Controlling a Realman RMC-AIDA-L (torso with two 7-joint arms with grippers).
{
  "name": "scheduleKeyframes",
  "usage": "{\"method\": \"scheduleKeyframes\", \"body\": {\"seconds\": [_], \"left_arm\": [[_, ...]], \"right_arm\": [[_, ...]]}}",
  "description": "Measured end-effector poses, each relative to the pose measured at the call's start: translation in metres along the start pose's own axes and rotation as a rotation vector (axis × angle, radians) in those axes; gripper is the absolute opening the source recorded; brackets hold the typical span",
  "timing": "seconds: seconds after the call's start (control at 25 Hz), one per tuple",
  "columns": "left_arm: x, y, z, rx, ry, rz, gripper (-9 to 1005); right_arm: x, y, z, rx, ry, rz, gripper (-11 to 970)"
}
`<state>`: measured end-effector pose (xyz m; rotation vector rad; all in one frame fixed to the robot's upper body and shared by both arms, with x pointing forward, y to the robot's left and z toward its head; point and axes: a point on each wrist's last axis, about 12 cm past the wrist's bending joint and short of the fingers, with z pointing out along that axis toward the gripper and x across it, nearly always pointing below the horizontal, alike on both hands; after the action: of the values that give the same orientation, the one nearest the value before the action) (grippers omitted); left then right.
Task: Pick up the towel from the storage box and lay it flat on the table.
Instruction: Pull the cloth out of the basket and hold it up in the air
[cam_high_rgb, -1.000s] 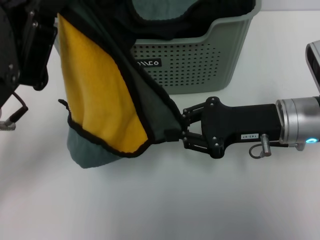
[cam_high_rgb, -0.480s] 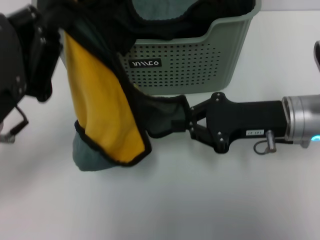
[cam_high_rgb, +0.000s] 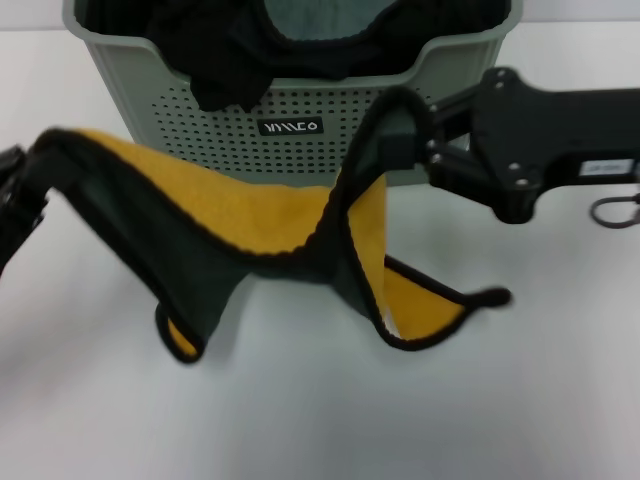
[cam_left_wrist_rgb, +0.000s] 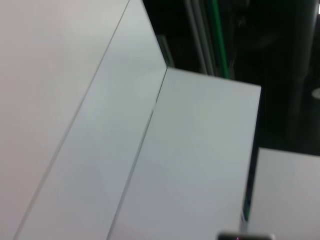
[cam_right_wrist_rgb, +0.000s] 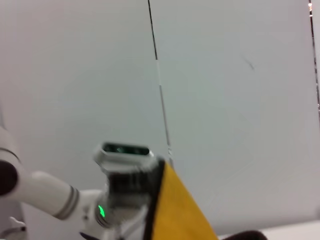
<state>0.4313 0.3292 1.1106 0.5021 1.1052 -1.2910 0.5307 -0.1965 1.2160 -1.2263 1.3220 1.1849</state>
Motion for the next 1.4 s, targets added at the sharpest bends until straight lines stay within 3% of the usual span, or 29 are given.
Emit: {"method": "scheduleKeyframes", "body": {"seconds": [0.12, 0.4, 0.48, 0.6, 0.76, 0.88, 0.92, 1.04, 1.12, 1.2, 1.28, 1.4], "left_arm": [[-0.006, -0.015, -0.011, 0.012, 0.051, -0.014, 13], [-0.011, -0.073, -0.032, -0.024, 0.097, 0.028, 13], [-0.011, -0.087, -0.045, -0.106, 0.059, 0.076, 13], [-0.012, -0.095, -0.059, -0.211, -0.007, 0.112, 13], [-0.007, -0.083, -0.048, -0.164, -0.004, 0.079, 13], [-0.005, -0.072, -0.036, -0.106, -0.001, 0.058, 14], [0.000, -0.058, -0.023, -0.057, -0.004, 0.038, 14], [0.005, -0.034, -0.008, -0.012, -0.010, -0.026, 14], [-0.001, -0.023, 0.003, 0.038, -0.011, -0.054, 14], [-0.008, -0.019, 0.015, 0.089, -0.024, -0.031, 14], [-0.008, -0.013, 0.022, 0.096, -0.039, -0.005, 14], [-0.009, -0.001, 0.020, 0.053, -0.068, -0.034, 14]], "right_arm": [[-0.016, 0.022, -0.004, -0.039, -0.006, -0.003, 8], [-0.018, 0.068, -0.006, -0.208, -0.042, 0.035, 9], [-0.018, 0.071, -0.017, -0.182, -0.068, 0.042, 9], [-0.011, 0.066, -0.032, -0.115, -0.111, 0.091, 9], [-0.004, 0.049, -0.023, -0.125, -0.067, 0.188, 9], [-0.008, 0.040, -0.015, -0.132, -0.073, 0.147, 9], [-0.005, 0.033, -0.012, -0.100, -0.058, 0.150, 9], [0.000, 0.015, -0.003, -0.053, -0.009, 0.202, 9], [-0.008, 0.011, 0.001, -0.086, -0.013, 0.195, 9], [-0.027, 0.018, 0.000, -0.158, -0.056, 0.091, 9], [-0.027, 0.020, -0.001, -0.141, -0.068, 0.035, 9], [-0.015, 0.006, -0.003, -0.058, -0.036, 0.115, 9]]}}
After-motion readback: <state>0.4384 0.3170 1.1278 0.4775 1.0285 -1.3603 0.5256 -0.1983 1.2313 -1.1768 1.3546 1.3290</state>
